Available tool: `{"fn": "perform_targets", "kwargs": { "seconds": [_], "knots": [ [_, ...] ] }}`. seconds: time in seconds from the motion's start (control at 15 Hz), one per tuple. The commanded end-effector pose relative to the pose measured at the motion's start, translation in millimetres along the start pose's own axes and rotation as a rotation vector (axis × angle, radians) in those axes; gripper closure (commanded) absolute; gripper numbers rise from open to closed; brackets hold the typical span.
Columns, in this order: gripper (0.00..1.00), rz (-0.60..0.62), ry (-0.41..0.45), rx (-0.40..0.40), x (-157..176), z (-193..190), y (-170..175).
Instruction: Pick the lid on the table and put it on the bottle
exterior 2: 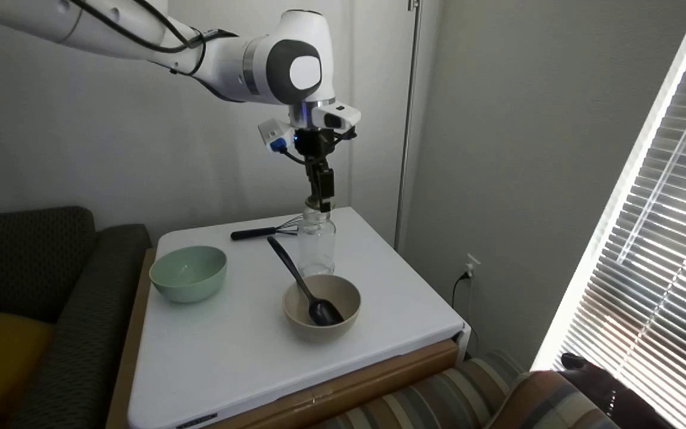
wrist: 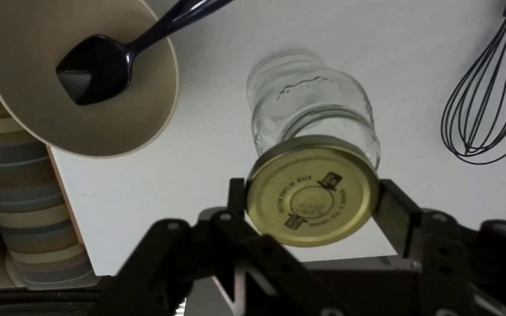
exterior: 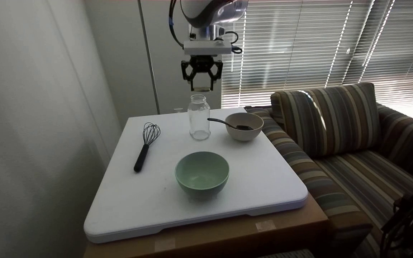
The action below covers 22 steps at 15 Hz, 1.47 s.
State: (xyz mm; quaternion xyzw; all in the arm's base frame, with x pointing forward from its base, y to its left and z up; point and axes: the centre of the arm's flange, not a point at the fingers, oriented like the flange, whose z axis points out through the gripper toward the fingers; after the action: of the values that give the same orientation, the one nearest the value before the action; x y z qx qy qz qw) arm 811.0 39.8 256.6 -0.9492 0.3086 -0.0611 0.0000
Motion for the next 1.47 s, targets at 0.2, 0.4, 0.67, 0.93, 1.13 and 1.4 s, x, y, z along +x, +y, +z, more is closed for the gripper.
{"fn": "perform_targets", "kwargs": {
  "seconds": [0.2, 0.4, 0.67, 0.93, 1.13, 1.4],
  "knots": [
    [0.52, 0.022, 0.096, 0.055, 7.9, 19.2, -32.4],
    [0.52, 0.027, 0.115, 0.046, 6.4, 25.6, -38.2],
    [0.52, 0.041, 0.148, -0.007, 5.8, 20.0, -34.9],
    [0.52, 0.058, 0.147, -0.033, 8.5, 13.8, -31.7],
    [0.52, 0.086, 0.095, -0.078, 6.1, 20.7, -27.8],
    [0.52, 0.108, 0.020, -0.106, 2.3, 26.1, -23.3]
  ]
}}
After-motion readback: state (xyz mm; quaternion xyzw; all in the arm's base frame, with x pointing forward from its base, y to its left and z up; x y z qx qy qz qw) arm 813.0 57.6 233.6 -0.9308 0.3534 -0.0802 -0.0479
